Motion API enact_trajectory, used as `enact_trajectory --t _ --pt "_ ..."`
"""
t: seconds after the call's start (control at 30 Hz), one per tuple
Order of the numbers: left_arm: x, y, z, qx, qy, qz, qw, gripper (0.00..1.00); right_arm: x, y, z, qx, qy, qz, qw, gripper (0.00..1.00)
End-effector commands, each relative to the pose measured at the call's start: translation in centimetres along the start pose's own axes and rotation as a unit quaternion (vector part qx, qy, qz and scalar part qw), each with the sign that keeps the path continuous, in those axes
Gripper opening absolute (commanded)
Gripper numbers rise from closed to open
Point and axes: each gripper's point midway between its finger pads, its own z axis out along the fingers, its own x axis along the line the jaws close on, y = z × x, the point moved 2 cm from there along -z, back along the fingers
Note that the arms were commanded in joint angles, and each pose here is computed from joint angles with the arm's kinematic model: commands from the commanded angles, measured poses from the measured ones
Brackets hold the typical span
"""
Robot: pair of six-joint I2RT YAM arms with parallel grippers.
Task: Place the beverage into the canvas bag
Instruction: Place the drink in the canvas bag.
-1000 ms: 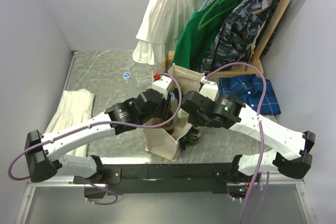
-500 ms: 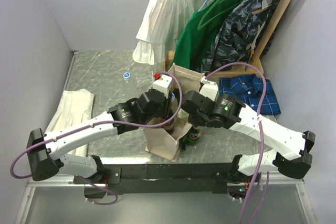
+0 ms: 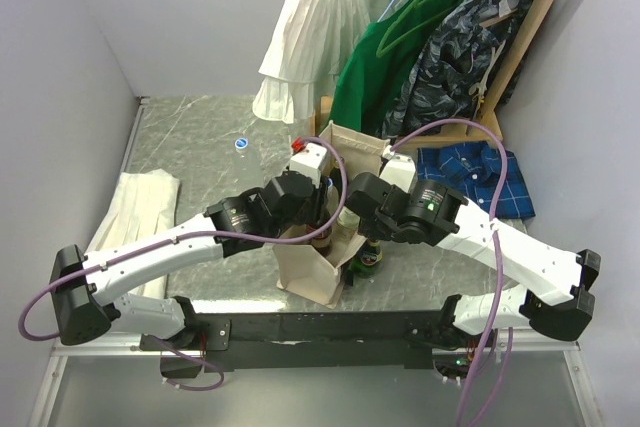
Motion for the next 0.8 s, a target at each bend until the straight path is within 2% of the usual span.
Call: enact_trajectory --t 0.0,0.4,0.77 --pt "0.4 0.8 -0.5 -0.021 0.010 -0.004 1.000 0.47 -0.1 1.2 -0.4 -0.033 0.001 0.010 0.999 0.00" --pt "0.5 0.7 -0.8 -0.023 0.011 -0.004 1.000 0.59 -0.3 1.1 -0.5 -0.032 0.001 0.013 0.999 0.01" --pt "-0.8 1.9 -1.7 -0.038 -0.028 -0.001 0.999 0.63 -0.3 1.2 -0.5 -0.033 0.002 0.012 0.999 0.03"
